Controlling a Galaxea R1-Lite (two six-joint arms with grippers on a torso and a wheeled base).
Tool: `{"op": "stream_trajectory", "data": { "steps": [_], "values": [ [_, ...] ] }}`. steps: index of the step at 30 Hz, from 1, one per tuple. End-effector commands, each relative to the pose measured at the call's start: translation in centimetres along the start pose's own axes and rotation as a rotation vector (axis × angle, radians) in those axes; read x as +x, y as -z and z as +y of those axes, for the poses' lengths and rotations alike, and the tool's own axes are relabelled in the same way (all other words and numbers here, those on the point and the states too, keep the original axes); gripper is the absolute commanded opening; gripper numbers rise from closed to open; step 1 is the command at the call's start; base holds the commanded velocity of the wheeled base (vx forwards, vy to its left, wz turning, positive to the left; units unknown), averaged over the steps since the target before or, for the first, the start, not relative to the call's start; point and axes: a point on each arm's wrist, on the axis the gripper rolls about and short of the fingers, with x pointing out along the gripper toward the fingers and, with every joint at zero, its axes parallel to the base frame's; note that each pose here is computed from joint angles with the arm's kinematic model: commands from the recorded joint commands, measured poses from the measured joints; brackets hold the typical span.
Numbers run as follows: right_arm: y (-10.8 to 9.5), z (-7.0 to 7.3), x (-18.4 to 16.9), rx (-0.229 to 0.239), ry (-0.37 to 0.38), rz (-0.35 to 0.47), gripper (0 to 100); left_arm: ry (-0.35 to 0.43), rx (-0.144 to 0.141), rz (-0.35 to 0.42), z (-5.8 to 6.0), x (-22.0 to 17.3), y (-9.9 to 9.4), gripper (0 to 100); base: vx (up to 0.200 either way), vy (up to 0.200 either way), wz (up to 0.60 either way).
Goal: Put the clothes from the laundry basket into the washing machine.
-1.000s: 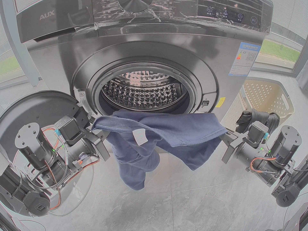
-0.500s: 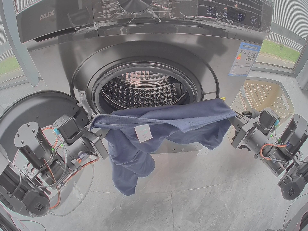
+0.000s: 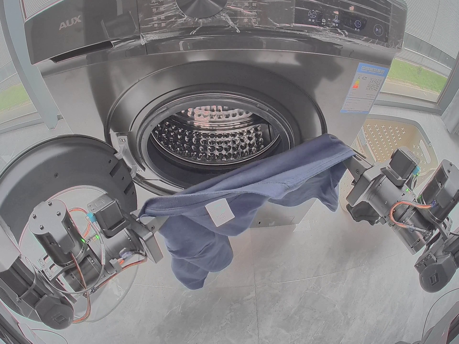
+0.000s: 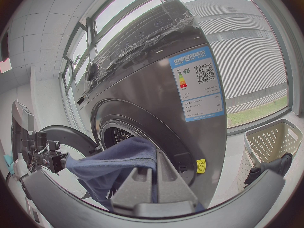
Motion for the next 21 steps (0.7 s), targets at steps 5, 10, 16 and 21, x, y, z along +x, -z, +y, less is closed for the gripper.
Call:
{"op": "stream_trajectory", "data": {
  "steps": [5,10,16,21],
  "values": [
    [-0.1,0.7,0.1,0.013,-0.030,-0.004,0,0.060,0.010,0.162,-0.1,-0.7,3.3,0,0.000,0.000,0.00],
    [0.2,1.3,0.0,0.025,-0.053,0.006,0,0.092,0.009,0.216,-0.1,-0.1,4.7,0,0.000,0.000,0.00],
    [0.2,1.3,0.0,0.025,-0.051,0.006,0,0.086,0.011,0.203,0.1,0.1,4.5,0,0.000,0.000,0.00],
    [0.2,1.2,0.0,0.026,-0.045,0.008,0,0.062,0.021,0.137,0.6,1.1,3.3,0,0.000,0.000,0.00]
  ]
}}
